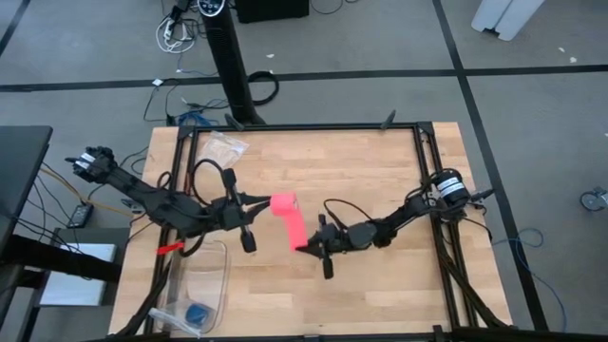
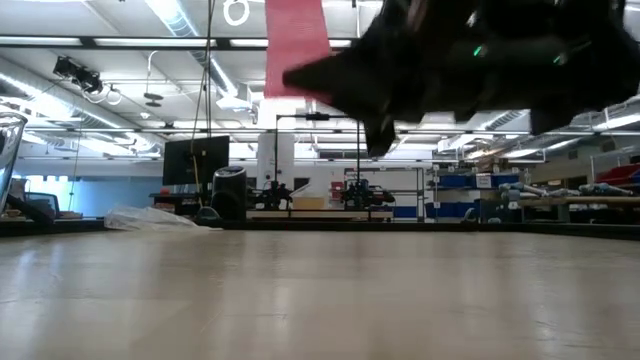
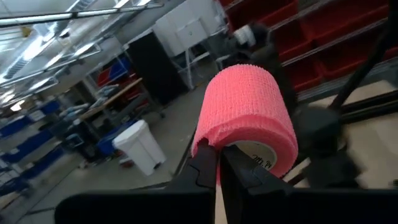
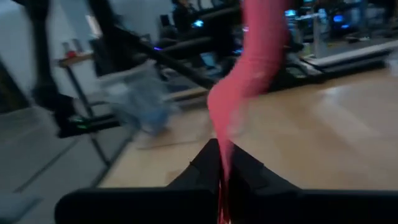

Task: Roll bandage
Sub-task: Roll the pink bandage

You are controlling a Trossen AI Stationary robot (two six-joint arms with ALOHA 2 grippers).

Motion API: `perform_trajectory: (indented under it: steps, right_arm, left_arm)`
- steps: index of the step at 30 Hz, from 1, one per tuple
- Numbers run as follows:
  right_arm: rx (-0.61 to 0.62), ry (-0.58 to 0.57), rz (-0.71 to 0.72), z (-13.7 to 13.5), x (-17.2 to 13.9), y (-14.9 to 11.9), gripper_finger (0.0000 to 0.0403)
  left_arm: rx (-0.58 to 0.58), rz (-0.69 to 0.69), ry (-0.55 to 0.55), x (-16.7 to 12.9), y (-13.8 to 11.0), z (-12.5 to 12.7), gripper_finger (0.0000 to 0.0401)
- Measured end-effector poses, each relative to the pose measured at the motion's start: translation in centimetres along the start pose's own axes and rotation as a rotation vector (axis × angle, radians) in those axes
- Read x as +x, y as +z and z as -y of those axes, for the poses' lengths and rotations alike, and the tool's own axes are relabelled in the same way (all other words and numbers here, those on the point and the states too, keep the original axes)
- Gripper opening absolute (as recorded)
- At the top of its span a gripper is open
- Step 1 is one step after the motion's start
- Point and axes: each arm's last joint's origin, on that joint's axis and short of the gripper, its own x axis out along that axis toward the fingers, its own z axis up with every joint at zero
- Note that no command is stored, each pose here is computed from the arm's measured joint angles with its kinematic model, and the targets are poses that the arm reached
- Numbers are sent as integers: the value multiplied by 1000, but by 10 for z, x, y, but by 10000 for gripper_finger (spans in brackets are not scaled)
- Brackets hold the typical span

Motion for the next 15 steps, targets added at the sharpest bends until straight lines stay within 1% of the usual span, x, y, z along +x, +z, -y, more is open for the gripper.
perform_trajectory:
  steps: [4, 7, 9, 12, 15]
  right_arm:
    - [1, 87, 34, -33, -9, 11, 6]
    - [-17, 162, 73, -62, -14, 22, 4]
    - [-37, 206, 108, -80, -16, 33, 3]
    - [-90, 231, 129, -104, -18, 52, 3]
    - [-134, 238, 128, -121, -16, 77, 2]
  left_arm:
    - [23, -44, 39, 5, -7, -6, 8]
    - [21, -67, 68, 8, -16, -11, 8]
    - [17, -94, 83, 11, -27, -14, 8]
    - [18, -120, 66, 15, -44, -13, 8]
    - [9, -134, 20, 18, -59, -9, 8]
